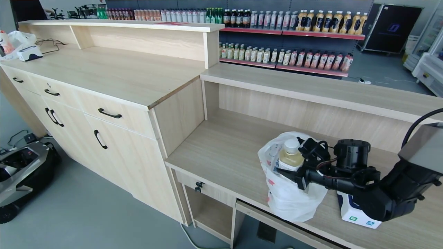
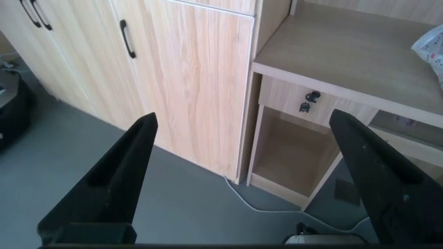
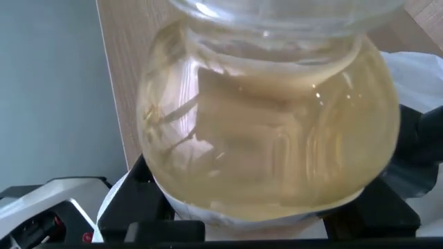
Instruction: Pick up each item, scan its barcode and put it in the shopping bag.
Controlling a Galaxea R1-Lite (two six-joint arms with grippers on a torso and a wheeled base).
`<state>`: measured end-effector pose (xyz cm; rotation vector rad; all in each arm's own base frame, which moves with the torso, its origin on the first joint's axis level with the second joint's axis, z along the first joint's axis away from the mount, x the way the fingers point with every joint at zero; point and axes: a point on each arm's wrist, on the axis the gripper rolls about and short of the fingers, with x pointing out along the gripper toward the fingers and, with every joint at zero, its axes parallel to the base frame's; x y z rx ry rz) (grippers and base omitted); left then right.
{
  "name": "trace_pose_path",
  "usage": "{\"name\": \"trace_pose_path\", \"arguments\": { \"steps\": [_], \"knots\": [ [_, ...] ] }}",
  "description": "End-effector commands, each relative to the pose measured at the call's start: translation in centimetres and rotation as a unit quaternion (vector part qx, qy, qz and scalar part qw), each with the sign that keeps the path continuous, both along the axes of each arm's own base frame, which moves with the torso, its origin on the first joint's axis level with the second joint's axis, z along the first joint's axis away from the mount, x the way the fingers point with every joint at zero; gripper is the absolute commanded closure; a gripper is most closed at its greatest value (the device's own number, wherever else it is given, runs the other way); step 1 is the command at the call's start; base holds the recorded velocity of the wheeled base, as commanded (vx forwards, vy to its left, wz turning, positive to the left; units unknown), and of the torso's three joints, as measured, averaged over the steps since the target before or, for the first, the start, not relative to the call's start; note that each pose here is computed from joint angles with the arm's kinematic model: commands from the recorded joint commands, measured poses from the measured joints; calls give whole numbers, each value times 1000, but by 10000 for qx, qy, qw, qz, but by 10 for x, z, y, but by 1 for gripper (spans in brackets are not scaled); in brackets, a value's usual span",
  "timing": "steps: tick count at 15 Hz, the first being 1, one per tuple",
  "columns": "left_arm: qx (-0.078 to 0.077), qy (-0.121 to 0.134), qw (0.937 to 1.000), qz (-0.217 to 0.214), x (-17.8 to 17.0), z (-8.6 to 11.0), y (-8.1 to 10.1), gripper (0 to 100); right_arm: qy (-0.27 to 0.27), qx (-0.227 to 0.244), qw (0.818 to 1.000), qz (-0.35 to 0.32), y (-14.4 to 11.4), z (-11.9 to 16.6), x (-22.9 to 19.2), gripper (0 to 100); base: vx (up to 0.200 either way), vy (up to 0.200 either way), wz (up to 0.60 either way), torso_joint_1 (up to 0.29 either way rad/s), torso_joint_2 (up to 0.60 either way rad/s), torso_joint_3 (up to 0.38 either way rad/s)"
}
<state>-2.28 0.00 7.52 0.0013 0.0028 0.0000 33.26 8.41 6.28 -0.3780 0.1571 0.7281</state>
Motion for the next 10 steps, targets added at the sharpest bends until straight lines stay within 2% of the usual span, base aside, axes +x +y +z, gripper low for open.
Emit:
{"name": "trace_pose_path", "arguments": {
  "steps": [1, 5, 10],
  "knots": [
    [1, 2, 10000, 0, 0, 0, 0, 0, 135, -29, 9999, 15, 3, -18, 9, 100, 0, 0, 0, 0, 0, 0],
    [1, 2, 10000, 0, 0, 0, 0, 0, 293, -64, 9995, 15, 4, -39, 15, 100, 0, 0, 0, 0, 0, 0],
    [1, 2, 10000, 0, 0, 0, 0, 0, 327, -64, 9994, -26, 2, -50, 19, 100, 0, 0, 0, 0, 0, 0]
  ]
}}
